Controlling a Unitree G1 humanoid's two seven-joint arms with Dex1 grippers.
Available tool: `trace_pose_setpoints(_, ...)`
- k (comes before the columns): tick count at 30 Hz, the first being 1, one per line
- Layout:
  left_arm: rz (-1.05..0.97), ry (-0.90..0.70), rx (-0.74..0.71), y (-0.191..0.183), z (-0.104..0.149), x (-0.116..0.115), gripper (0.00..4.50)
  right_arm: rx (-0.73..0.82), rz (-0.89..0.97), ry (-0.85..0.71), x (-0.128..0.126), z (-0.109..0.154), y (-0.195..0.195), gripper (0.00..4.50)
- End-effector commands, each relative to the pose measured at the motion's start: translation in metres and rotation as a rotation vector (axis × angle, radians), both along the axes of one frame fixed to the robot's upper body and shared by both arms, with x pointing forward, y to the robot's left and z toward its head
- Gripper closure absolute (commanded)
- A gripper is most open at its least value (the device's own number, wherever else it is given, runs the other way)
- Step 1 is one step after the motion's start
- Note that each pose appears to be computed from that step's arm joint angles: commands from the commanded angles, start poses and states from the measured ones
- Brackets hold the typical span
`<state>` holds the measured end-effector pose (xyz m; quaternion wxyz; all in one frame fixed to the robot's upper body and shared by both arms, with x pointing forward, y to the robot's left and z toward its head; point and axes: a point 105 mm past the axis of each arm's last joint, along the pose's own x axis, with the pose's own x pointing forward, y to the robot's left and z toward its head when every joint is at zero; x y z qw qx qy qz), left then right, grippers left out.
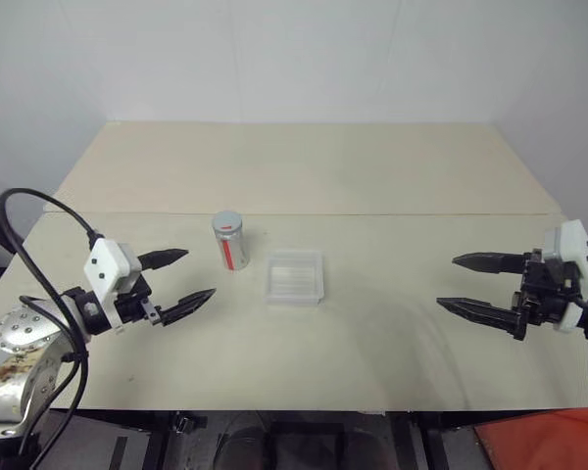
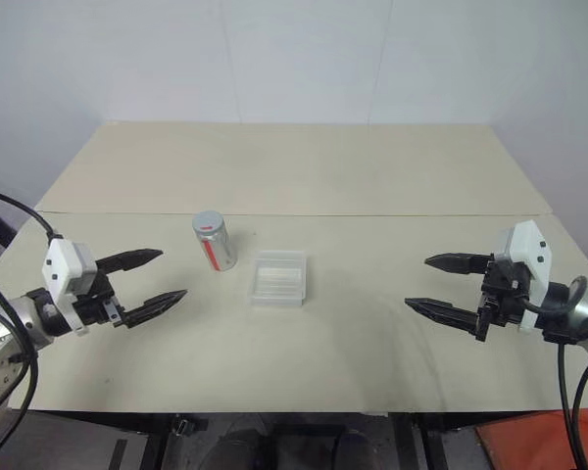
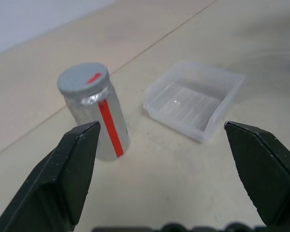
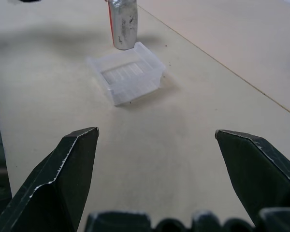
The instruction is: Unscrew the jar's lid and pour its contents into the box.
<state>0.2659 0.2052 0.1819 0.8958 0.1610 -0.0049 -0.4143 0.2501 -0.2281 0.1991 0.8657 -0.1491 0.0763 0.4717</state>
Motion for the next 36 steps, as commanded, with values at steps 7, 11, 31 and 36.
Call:
trace_pose_setpoints(7, -0.060, -0.026, -0.013, -0.005, 0.010, 0.005, 0.04, -0.035, 0.066, -0.059, -0.009, 0.011, 0.003, 0.00)
trace_pose_setpoints(11, -0.035, -0.038, -0.033, -0.005, 0.012, 0.008, 0.04, -0.055, 0.055, -0.041, -0.010, 0.010, 0.002, 0.00)
trace_pose_setpoints(31, 0.518, -0.137, -0.294, -0.046, -0.031, 0.030, 0.04, -0.032, 0.121, -0.128, 0.014, 0.030, 0.023, 0.00)
trace_pose_setpoints(36, 0.643, -0.185, -0.281, -0.045, -0.033, 0.043, 0.04, -0.032, 0.135, -0.123, 0.011, 0.031, 0.022, 0.00)
